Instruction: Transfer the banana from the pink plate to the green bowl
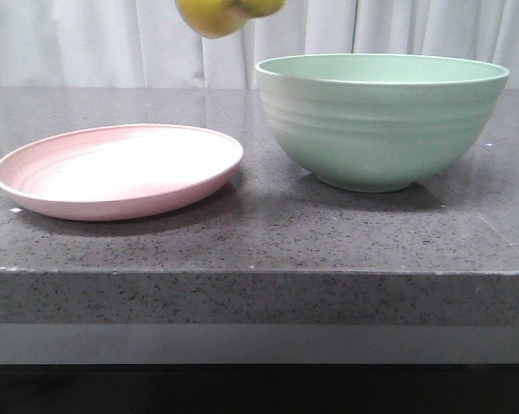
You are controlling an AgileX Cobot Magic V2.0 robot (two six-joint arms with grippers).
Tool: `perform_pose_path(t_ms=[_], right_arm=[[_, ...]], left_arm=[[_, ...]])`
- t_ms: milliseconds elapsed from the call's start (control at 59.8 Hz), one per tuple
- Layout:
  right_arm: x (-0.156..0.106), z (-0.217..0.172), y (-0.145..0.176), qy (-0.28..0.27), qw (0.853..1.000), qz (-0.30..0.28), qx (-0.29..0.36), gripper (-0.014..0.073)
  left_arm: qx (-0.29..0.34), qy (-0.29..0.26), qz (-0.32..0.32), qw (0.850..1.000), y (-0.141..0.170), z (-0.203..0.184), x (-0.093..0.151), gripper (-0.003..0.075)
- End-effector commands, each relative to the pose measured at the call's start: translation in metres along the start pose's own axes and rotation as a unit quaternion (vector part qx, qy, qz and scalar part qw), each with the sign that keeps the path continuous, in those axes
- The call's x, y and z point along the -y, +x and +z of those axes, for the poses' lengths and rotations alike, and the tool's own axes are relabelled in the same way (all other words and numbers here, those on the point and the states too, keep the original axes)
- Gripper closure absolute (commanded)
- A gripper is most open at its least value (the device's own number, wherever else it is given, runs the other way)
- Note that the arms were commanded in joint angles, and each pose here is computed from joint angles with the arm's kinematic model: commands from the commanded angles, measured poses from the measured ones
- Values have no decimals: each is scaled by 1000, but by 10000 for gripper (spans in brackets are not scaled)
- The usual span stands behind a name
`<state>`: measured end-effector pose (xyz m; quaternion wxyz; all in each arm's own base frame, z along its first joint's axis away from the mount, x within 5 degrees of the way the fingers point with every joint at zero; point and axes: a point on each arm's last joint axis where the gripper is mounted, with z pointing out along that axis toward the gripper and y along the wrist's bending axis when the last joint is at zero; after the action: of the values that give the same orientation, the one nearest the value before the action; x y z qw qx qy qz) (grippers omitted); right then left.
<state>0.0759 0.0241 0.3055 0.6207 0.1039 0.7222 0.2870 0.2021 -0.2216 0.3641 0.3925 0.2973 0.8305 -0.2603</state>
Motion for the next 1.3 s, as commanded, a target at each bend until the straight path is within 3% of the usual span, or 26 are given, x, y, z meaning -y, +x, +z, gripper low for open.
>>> perform_pose_path(t_ms=[0,401,836,1287], right_arm=[[-11,6,-14,-34,998,40,22,32],[-56,69,-28,-107,992,58,-22,32],[-80,137,-27,-82,994,51,-59,32],[-94,171,-24,-77,990,48,-104,32]], left_arm=[[69,14,-1,998,-19,-18,8,589],[69,14,-1,998,-19,-18,8,589],[69,14,-1,998,-19,-18,8,589],[66,13,-1,998,-19,-16,7,589]])
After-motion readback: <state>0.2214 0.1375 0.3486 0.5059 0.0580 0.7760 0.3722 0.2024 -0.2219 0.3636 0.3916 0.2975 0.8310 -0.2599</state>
